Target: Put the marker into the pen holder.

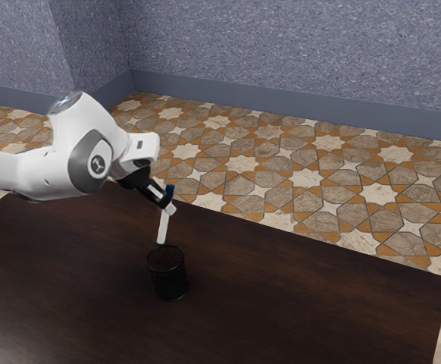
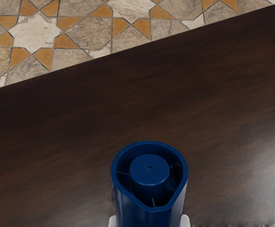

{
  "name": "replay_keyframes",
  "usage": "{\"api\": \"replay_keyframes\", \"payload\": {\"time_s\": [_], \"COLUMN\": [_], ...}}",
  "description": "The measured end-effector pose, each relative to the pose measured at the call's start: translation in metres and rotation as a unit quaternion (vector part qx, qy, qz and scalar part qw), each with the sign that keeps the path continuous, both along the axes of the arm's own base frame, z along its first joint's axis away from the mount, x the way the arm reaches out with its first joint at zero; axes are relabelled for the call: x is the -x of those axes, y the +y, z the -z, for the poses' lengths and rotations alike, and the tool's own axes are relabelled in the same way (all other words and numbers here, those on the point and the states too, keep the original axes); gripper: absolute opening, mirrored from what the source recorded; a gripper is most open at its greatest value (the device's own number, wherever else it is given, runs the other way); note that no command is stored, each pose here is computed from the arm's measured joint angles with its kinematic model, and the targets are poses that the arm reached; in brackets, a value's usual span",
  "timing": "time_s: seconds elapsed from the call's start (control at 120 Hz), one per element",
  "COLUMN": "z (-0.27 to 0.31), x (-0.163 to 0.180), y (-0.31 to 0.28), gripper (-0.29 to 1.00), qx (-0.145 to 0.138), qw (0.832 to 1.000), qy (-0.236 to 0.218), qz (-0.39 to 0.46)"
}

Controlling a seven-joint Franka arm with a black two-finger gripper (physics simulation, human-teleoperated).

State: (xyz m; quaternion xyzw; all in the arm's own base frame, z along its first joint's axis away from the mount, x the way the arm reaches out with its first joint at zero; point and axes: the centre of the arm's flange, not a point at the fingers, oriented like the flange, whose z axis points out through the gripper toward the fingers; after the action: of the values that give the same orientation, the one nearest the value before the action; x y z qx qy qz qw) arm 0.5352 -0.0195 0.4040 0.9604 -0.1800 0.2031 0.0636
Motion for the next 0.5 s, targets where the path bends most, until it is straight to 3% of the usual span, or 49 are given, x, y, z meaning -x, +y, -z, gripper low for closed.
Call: {"api": "replay_keyframes", "payload": {"time_s": [0.133,0.4,0.5], "z": [-0.009,-0.032,-0.022], "x": [0.028,0.036,0.042], "y": [-0.066,-0.063,-0.049], "gripper": [-0.08,-0.08,-0.07], "qx": [-0.001,-0.001,0.0], "qw": [0.998,0.998,0.999], "qy": [-0.007,-0.03,-0.017], "qz": [0.063,0.062,0.051]}}
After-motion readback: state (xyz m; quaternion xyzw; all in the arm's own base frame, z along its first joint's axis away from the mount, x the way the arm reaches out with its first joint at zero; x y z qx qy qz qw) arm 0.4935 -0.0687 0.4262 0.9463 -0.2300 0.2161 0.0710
